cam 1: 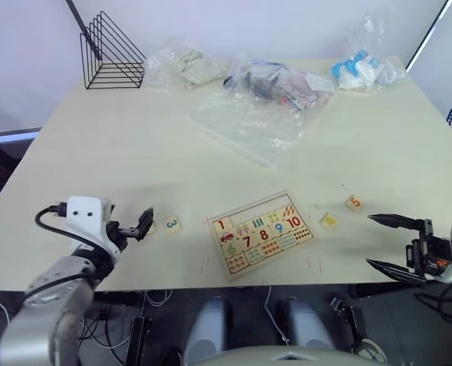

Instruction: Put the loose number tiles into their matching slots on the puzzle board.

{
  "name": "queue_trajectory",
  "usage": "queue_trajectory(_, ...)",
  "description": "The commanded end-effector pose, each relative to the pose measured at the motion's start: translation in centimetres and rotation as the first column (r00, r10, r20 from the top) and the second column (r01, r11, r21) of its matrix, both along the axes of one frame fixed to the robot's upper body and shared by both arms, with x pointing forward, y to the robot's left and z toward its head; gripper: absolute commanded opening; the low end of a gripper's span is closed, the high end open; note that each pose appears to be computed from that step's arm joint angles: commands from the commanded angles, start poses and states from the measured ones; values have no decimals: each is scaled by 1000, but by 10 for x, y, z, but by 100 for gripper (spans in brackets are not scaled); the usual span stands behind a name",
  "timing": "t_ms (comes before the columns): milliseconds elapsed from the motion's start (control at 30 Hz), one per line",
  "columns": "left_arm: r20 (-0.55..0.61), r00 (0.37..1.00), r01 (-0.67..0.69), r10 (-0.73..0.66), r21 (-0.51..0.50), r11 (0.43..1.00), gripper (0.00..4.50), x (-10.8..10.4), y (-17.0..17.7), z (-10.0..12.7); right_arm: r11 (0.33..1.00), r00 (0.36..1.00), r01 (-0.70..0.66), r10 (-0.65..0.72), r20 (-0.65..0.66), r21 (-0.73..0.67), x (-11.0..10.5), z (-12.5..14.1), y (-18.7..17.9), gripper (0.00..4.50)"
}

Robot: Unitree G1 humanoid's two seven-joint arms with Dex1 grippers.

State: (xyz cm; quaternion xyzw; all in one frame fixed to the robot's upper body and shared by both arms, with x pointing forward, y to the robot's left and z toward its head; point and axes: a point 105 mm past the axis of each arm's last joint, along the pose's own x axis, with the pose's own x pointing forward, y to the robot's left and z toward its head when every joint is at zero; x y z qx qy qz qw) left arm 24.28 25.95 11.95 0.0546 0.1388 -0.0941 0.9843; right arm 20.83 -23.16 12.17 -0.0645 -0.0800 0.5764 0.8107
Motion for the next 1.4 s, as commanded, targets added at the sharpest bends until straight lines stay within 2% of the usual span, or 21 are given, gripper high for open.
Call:
queue_trajectory(33, 81, 963, 259, -258, -8, 966, 447, 2, 1, 16, 1000, 999, 9, -10, 50, 15, -2, 10, 1, 450)
queue_trajectory(133, 65, 875, 480, -479, -5, 877, 447, -12, 5, 12, 1000, 999, 11, -12, 52, 17, -3, 11, 3, 450)
queue_trajectory(200, 68, 815, 577, -576, 10, 817, 447, -19, 13, 10, 1000, 998, 18, -19, 53, 22, -3, 12, 3, 450)
queue_trajectory(333, 59, 748, 661, -661, 23, 750, 447, -14, 36, 8, 999, 998, 24, -25, 54, 23, -5, 13, 2, 450)
queue_trajectory(467, -16, 636, 770, -771, 81, 633, 447, -6, 47, 6, 999, 998, 24, -26, 56, 26, -4, 14, 4, 450)
queue_trajectory(600, -124, 561, 826, -818, 155, 543, 447, 11, 48, -1, 1000, 999, -2, 1, 52, 22, -5, 15, 7, 450)
queue_trajectory(700, -232, 498, 866, -836, 188, 463, 447, 15, 47, -10, 1000, 998, -17, 16, 55, 18, -4, 16, 8, 450)
queue_trajectory(767, -241, 505, 862, -828, 192, 470, 447, 23, 50, -8, 1000, 998, -22, 21, 56, 17, -3, 17, 9, 450)
queue_trajectory(867, -297, 481, 875, -825, 218, 432, 447, 27, 52, -11, 1000, 998, -25, 24, 57, 16, -2, 17, 9, 450)
queue_trajectory(933, -307, 484, 875, -820, 191, 445, 447, 29, 53, -13, 1000, 998, -25, 24, 59, 15, -2, 18, 9, 450)
queue_trajectory(1067, -343, 465, 885, -816, 167, 434, 447, 26, 54, -21, 1000, 998, -22, 21, 63, 13, -2, 18, 8, 450)
queue_trajectory(1167, -341, 467, 884, -816, 156, 441, 447, 27, 54, -23, 1000, 998, -19, 18, 65, 11, -1, 18, 8, 450)
queue_trajectory(1233, -310, 492, 870, -814, 140, 473, 447, 31, 53, -21, 1000, 998, -17, 16, 66, 10, -1, 18, 7, 450)
queue_trajectory(1333, -302, 499, 866, -812, 127, 485, 447, 31, 53, -22, 1000, 998, -15, 15, 67, 7, -1, 19, 7, 450)
queue_trajectory(1367, -314, 489, 871, -814, 131, 473, 396, 29, 53, -24, 1000, 998, -15, 14, 67, 6, 0, 19, 6, 450)
queue_trajectory(1400, -321, 482, 875, -815, 134, 465, 372, 27, 54, -25, 1000, 998, -14, 14, 67, 5, 0, 19, 6, 450)
